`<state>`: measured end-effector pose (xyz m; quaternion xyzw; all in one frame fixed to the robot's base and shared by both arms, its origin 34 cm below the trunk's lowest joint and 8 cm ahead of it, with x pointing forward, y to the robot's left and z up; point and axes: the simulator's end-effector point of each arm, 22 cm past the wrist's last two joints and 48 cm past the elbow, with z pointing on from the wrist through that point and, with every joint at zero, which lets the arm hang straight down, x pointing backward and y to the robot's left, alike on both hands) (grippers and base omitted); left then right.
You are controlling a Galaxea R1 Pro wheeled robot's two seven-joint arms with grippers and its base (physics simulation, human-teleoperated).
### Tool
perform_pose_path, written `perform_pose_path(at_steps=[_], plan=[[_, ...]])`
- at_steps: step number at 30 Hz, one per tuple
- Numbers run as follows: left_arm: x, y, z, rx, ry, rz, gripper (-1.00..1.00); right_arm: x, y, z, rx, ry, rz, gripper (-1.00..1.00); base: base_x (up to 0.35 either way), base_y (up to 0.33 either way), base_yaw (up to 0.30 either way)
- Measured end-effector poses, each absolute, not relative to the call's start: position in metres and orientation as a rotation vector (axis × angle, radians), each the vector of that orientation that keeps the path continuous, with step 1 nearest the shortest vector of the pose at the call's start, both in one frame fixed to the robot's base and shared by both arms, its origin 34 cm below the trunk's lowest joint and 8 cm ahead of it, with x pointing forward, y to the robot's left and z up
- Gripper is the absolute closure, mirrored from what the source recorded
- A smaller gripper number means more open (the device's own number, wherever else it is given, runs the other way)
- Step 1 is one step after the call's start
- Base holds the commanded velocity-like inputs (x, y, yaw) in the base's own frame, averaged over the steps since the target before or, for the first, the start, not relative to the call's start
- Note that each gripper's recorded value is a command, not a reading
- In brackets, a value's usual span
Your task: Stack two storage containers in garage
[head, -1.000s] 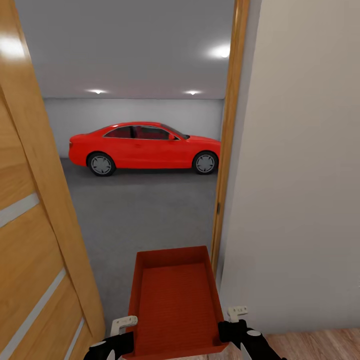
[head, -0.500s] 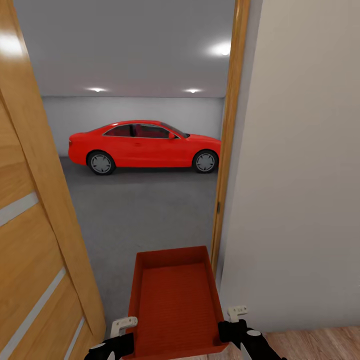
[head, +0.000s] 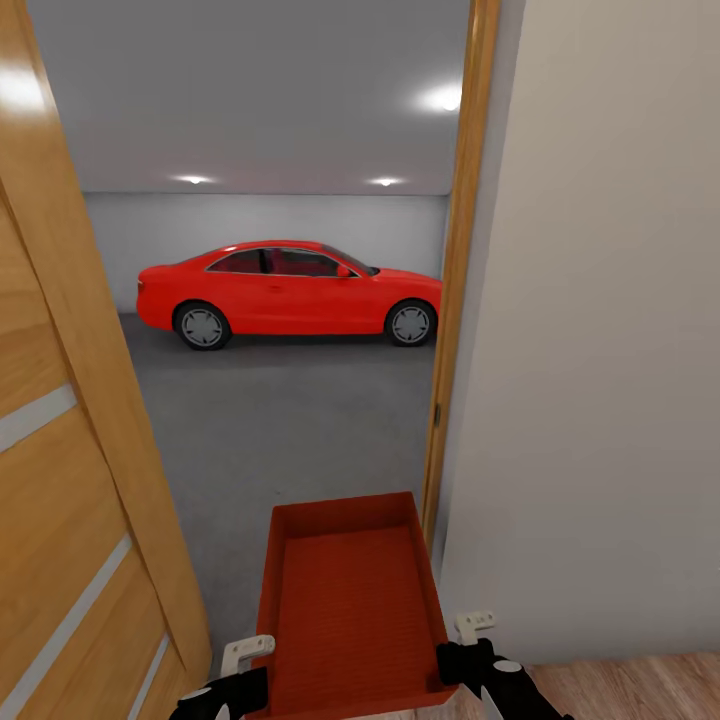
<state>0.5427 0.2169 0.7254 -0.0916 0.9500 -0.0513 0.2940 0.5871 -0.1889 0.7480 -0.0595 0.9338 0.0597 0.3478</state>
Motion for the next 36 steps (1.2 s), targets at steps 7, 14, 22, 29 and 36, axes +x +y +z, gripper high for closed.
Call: perform_pose_path(at_steps=[7, 14, 22, 29, 36], plan=[[0.5425, 0.2170, 0.7256, -0.244, 2.529, -0.137, 1.00, 0.5870, -0.1888, 0.7482, -0.155, 2.421, 0.155, 1.00, 0.071, 0.011, 0.000], [0.5424, 0.2170, 0.7257, -0.244, 2.529, -0.136, 1.00, 0.5868, -0.1889, 0.7482, -0.155, 2.421, 0.155, 1.00, 0.227, 0.139, 0.000], [0.5426, 0.2169, 0.7254, -0.244, 2.529, -0.137, 1.00, 0.5871, -0.1889, 0.7480, -0.155, 2.421, 0.155, 1.00, 0.072, 0.050, 0.000], [0.5428, 0.2170, 0.7256, -0.244, 2.528, -0.137, 1.00, 0.5873, -0.1888, 0.7482, -0.154, 2.420, 0.155, 1.00, 0.003, 0.002, 0.000], [0.5427, 0.2170, 0.7255, -0.243, 2.529, -0.136, 1.00, 0.5871, -0.1888, 0.7480, -0.154, 2.421, 0.155, 1.00, 0.000, 0.000, 0.000]])
